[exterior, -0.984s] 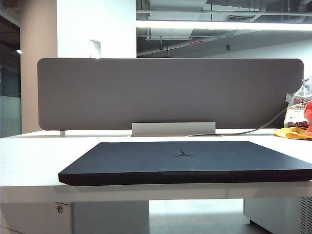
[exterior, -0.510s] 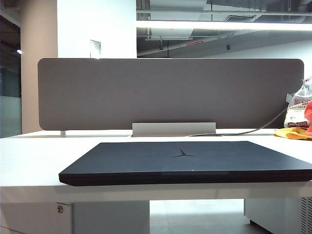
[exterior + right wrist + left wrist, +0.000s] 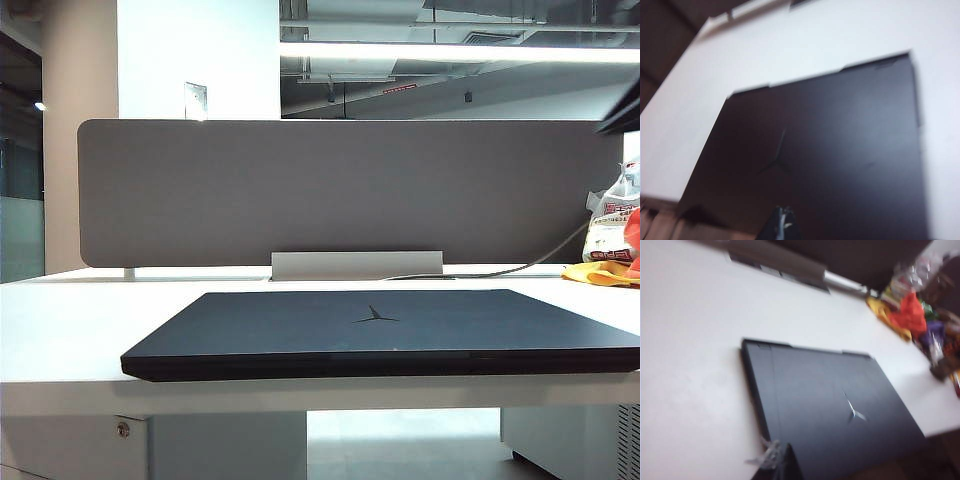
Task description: Open the lid of the laptop and use the keypad to enter the password "123".
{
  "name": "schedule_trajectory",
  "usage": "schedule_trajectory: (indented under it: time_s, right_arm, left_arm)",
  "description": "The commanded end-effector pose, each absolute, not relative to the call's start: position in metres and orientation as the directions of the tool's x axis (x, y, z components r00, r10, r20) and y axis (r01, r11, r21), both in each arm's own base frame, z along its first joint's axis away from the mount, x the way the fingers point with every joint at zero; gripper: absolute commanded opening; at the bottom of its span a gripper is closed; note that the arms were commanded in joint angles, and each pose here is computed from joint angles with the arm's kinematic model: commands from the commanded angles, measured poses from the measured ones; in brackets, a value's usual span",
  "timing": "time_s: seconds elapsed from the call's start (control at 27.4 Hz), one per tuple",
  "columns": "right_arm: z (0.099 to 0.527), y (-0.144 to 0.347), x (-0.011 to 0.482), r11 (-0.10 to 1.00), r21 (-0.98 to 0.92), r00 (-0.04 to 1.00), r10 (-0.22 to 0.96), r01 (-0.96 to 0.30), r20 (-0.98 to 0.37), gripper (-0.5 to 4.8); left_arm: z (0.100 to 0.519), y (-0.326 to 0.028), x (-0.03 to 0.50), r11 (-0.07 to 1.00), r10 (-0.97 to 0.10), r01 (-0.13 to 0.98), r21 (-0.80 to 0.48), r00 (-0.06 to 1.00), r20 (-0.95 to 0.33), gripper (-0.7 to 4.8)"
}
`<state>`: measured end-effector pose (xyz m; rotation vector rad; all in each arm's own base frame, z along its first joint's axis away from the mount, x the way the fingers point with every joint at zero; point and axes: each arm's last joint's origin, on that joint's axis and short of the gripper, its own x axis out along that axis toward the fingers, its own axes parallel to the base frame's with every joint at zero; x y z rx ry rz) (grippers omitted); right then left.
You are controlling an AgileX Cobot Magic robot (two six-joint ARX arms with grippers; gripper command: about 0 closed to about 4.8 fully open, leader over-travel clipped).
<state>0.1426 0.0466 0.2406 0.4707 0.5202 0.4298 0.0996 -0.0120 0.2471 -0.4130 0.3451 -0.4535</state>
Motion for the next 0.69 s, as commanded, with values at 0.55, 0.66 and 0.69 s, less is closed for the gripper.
schedule_trajectory:
  time_s: [0.55, 0.66, 0.69]
  right_arm:
    - [0.196, 0.093, 0.188, 0.687, 0.699, 0.48, 0.689, -0.197, -0.542, 2.71]
    - [0.194, 0.094, 0.187, 0.666, 0.721, 0.448, 0.713, -0.192, -0.539, 2.89]
    - [0.194, 0.094, 0.187, 0.655, 0.734, 0.436, 0.722, -0.181, -0.537, 2.88]
  left_arm:
    - [0.321, -0.055, 0.107, 0.802, -0.597, 0.535, -0.264, 0.727, -0.34, -0.05]
    - [0.323, -0.063, 0.111, 0.8, -0.599, 0.552, -0.234, 0.709, -0.372, -0.05]
    - [0.323, -0.066, 0.112, 0.8, -0.599, 0.554, -0.231, 0.704, -0.383, -0.05]
